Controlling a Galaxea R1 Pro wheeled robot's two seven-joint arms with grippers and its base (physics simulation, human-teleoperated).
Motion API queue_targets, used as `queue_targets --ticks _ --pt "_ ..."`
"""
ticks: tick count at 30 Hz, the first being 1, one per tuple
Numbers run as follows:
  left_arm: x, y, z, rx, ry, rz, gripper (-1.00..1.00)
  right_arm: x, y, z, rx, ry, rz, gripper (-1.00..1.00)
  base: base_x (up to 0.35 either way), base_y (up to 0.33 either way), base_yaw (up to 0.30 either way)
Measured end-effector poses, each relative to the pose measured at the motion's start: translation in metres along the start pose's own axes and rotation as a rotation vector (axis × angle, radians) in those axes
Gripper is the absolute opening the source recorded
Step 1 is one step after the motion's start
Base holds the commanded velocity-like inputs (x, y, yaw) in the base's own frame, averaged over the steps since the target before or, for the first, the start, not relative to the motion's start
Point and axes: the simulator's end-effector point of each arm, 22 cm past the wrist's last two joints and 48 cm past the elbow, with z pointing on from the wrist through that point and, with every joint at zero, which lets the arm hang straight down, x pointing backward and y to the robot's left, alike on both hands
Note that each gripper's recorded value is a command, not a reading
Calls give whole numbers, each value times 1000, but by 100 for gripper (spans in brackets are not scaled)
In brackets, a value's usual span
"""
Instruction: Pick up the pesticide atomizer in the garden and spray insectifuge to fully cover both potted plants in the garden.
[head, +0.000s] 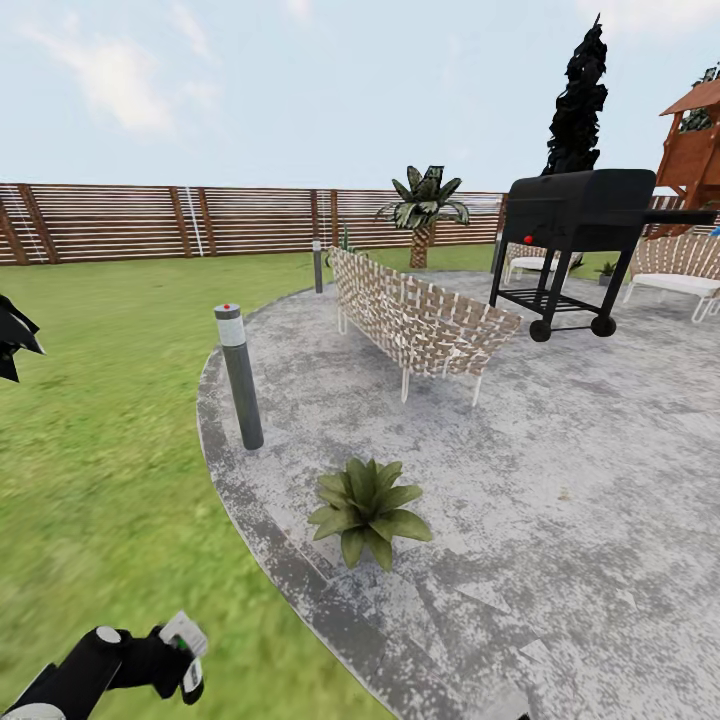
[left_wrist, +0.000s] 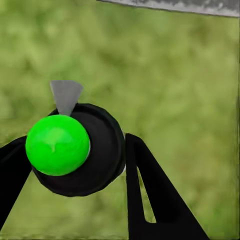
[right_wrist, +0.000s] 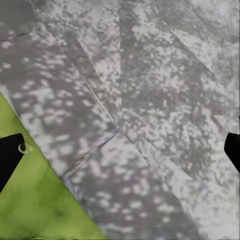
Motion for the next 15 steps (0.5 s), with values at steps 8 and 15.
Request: queue_targets --ticks 8,15 --pt "-11 -10 3 22 105 -136 -100 46 -68 -11 227 101 314 100 0 0 0" --pt "-54 -24 1 83 126 -100 -100 43 -65 -10 228 101 335 100 0 0 0"
